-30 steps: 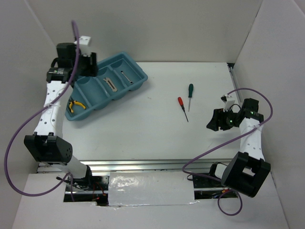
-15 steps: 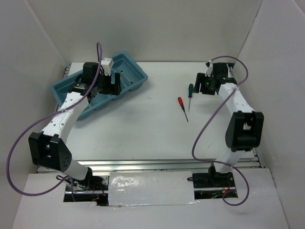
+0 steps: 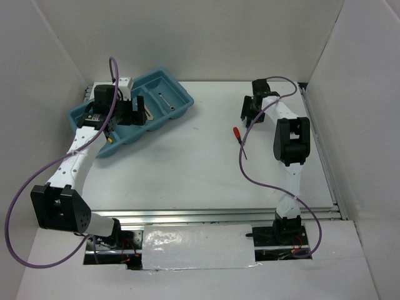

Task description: Sort the tools into containers

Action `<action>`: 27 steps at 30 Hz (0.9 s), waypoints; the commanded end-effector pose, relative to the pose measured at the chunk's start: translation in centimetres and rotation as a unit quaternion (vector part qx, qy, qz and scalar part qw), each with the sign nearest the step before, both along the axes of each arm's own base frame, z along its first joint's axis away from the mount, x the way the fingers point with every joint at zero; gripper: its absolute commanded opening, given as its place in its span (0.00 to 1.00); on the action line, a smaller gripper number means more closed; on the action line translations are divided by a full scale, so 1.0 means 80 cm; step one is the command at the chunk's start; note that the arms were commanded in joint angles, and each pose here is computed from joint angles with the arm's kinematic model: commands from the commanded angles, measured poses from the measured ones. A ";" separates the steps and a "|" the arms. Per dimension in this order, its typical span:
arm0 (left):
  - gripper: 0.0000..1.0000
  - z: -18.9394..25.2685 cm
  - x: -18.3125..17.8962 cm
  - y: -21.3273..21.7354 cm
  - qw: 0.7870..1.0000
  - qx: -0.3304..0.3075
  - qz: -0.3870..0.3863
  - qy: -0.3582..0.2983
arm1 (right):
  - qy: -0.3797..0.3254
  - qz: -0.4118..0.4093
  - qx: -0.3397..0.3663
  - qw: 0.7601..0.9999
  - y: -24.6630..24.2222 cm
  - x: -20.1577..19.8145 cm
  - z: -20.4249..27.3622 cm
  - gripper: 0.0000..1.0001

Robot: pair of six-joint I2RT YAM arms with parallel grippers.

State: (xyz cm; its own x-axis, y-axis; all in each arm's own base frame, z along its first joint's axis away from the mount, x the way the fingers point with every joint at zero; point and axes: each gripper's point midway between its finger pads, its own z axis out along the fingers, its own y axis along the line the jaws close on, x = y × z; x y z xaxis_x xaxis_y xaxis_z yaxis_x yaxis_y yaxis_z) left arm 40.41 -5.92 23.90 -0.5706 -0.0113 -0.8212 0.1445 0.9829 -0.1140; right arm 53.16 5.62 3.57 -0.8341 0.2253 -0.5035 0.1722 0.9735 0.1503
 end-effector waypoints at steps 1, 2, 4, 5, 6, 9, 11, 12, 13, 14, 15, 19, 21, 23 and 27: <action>0.99 0.012 -0.001 0.001 1.000 -0.016 0.004 -0.015 | -0.037 -0.040 -0.025 0.998 -0.029 0.031 0.048 0.64; 0.99 0.010 -0.001 0.001 1.000 -0.016 0.006 -0.012 | -0.022 -0.040 -0.031 0.998 -0.028 0.027 0.038 0.64; 0.99 0.009 0.001 0.002 1.000 -0.019 0.007 -0.011 | -0.022 -0.039 -0.041 0.998 -0.033 0.029 0.040 0.63; 0.99 0.007 0.001 0.004 1.000 -0.019 0.009 -0.009 | -0.015 -0.038 -0.044 0.998 -0.034 0.026 0.034 0.61; 0.99 0.007 0.002 0.005 1.000 -0.019 0.009 -0.009 | -0.014 -0.035 -0.045 0.998 -0.033 0.027 0.033 0.60; 0.99 0.002 0.005 0.009 1.000 -0.020 0.014 -0.004 | 0.004 -0.028 -0.050 0.998 -0.031 0.024 0.024 0.57; 0.99 0.001 0.006 0.010 1.000 -0.023 0.013 0.000 | 0.016 -0.020 -0.052 0.998 -0.027 0.022 0.016 0.57; 0.99 0.001 0.007 0.009 1.000 -0.022 0.012 0.000 | 0.020 -0.017 -0.053 0.998 -0.027 0.021 0.014 0.57; 0.99 0.000 0.008 0.010 1.000 -0.022 0.012 0.002 | 0.029 -0.014 -0.053 0.998 -0.026 0.018 0.008 0.57; 0.99 0.001 0.008 0.011 1.000 -0.024 0.012 0.001 | 0.029 -0.011 -0.051 0.998 -0.023 0.019 0.009 0.58; 0.99 0.000 0.009 0.012 1.000 -0.022 0.014 0.002 | 0.037 -0.009 -0.053 0.998 -0.024 0.017 0.004 0.58; 0.99 -0.001 0.009 0.015 1.000 -0.022 0.015 0.004 | 0.053 0.000 -0.051 0.997 -0.023 0.015 -0.002 0.58; 0.99 -0.005 0.009 0.016 1.000 -0.022 0.015 0.009 | 0.061 0.000 -0.050 0.997 -0.026 0.012 -0.008 0.58; 0.99 -0.006 0.010 0.016 1.000 -0.024 0.015 0.011 | 0.062 0.001 -0.050 0.997 -0.028 0.010 -0.007 0.50; 0.99 -0.004 0.011 0.013 0.999 -0.031 0.012 0.009 | 0.067 -0.002 -0.026 0.997 -0.035 0.004 -0.006 0.09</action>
